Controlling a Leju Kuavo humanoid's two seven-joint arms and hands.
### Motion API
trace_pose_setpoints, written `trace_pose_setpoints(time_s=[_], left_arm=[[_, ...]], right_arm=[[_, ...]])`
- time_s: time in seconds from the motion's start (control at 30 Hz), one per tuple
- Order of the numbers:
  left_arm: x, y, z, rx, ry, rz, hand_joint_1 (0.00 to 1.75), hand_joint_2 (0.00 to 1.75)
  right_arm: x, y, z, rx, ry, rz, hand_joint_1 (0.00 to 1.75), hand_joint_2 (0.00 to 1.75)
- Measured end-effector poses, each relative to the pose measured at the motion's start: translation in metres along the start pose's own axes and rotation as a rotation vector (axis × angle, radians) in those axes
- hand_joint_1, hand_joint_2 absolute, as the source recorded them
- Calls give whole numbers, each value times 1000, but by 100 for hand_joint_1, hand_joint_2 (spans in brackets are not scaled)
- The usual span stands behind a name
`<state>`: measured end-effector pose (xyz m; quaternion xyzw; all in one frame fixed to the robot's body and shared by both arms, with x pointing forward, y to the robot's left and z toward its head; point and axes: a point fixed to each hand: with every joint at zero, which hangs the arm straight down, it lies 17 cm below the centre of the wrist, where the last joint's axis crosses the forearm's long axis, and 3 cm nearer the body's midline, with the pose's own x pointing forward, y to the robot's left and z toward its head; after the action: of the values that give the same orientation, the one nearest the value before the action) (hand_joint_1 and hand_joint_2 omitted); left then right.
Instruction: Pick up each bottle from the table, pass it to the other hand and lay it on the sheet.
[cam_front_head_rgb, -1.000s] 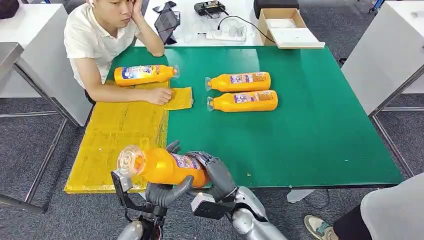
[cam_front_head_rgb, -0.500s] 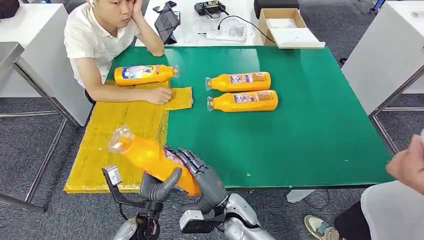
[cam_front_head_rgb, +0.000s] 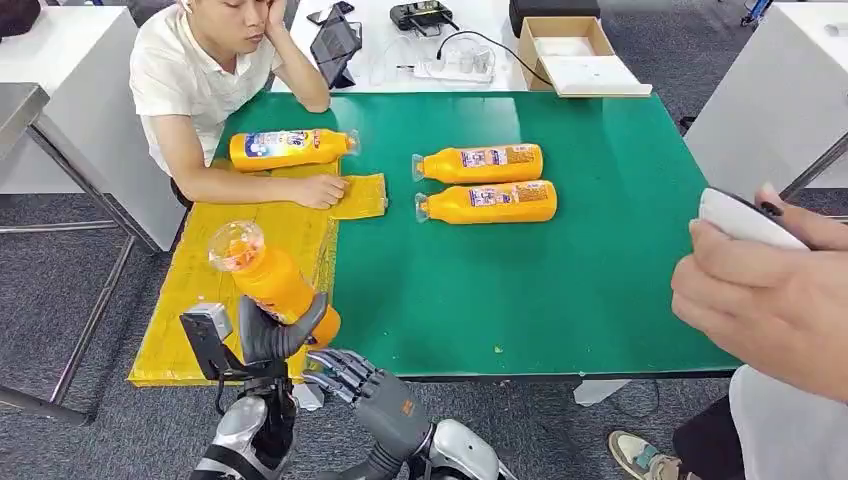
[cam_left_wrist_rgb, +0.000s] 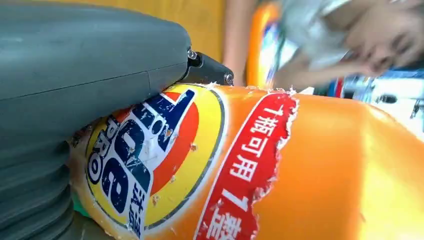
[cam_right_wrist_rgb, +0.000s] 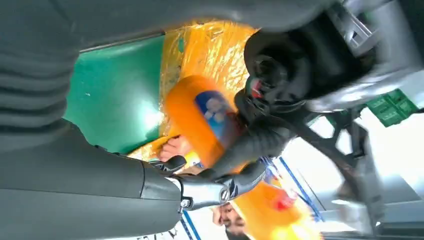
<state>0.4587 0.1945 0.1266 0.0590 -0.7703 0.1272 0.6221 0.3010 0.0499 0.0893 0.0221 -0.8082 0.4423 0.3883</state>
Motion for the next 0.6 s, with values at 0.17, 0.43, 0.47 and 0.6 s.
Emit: trace_pose_setpoints(time_s=[0.17,0.43,0.47,0.6], left_arm=[[0,2,-2,5,-10,-31,175,175],[-55,32,-79,-135,-8,-1068,175,175],[-60,32,-83,-159,13,-1105,175,175],[-73,36,-92,-209,69,-1182,175,175]], right_arm=[[1,1,0,1,-1,0,0,0],[12,4,-1,17,-30,-9,0,0],[12,4,-1,20,-31,-13,0,0],[13,5,-1,25,-34,-20,0,0]])
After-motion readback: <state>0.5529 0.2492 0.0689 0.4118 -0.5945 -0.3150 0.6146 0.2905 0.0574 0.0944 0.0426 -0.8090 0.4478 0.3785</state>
